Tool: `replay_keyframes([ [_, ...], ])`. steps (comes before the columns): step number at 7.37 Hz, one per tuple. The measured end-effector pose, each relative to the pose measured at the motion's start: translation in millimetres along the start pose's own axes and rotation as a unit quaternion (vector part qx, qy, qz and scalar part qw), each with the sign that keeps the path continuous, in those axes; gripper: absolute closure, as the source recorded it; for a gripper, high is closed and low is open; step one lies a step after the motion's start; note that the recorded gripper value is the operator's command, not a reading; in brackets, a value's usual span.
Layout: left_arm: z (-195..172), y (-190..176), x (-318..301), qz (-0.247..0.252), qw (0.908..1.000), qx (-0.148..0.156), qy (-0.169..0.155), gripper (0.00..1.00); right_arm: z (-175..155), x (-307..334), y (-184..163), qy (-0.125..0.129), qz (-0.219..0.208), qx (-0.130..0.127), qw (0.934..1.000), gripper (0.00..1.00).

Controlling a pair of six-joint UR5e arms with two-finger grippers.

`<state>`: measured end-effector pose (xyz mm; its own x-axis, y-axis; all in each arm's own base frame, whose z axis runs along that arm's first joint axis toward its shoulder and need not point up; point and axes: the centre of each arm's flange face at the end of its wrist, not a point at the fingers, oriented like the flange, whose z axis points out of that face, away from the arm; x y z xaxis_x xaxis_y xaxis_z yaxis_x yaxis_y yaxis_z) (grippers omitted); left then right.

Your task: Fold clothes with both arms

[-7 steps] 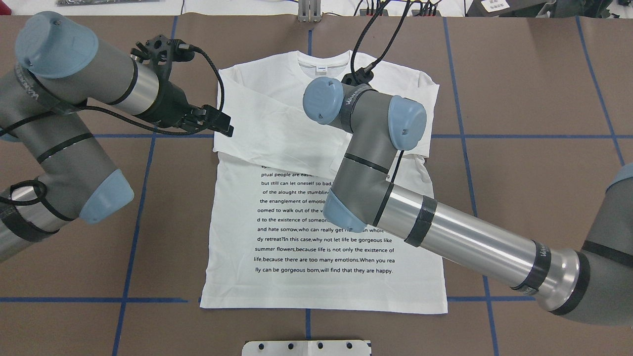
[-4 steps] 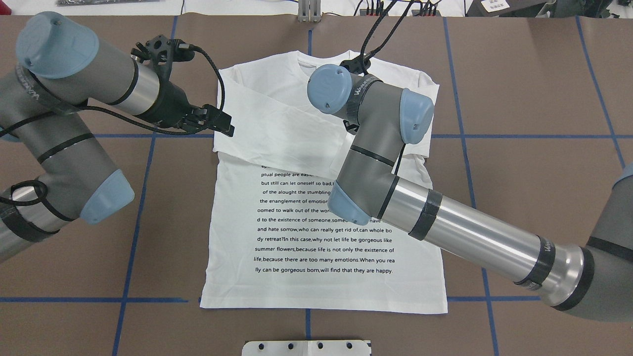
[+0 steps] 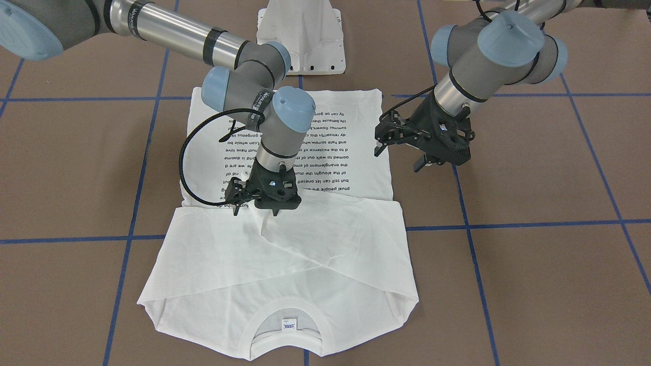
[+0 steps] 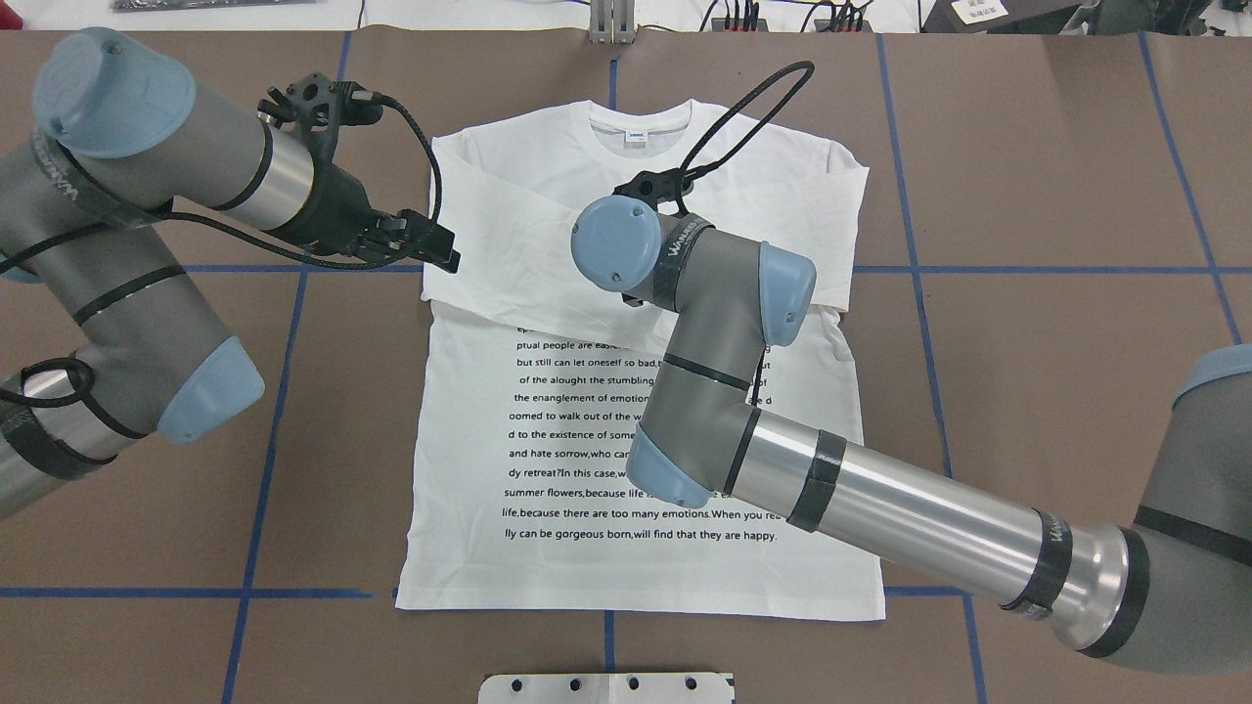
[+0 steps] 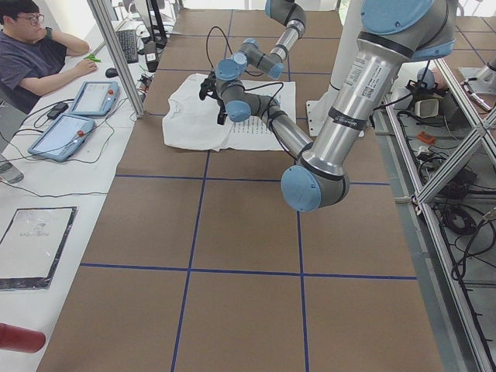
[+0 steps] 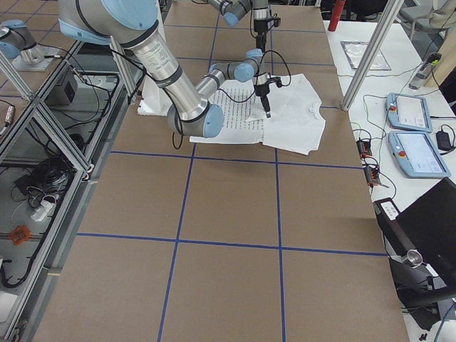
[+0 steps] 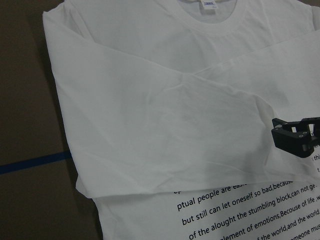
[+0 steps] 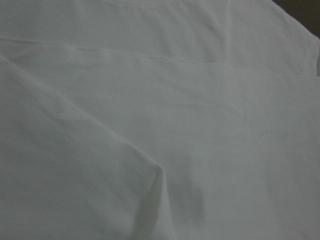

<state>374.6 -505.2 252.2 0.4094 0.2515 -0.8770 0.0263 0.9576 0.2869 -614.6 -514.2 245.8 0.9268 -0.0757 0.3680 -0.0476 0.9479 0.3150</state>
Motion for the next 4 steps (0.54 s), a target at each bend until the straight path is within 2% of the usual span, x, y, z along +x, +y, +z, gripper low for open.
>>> replay_keyframes([
  [2,0.9,-0.5,-0.6,-0.002,1.0000,0.000,-0.001,0.00,-4.6,-3.8,0.5,0.007,-0.001,-0.004,1.0000,0.00],
  [4,2.3,-0.2,-1.4,-0.002,1.0000,-0.001,-0.002,0.00,-0.6,4.0,3.9,0.050,-0.030,-0.021,0.9981,0.00],
])
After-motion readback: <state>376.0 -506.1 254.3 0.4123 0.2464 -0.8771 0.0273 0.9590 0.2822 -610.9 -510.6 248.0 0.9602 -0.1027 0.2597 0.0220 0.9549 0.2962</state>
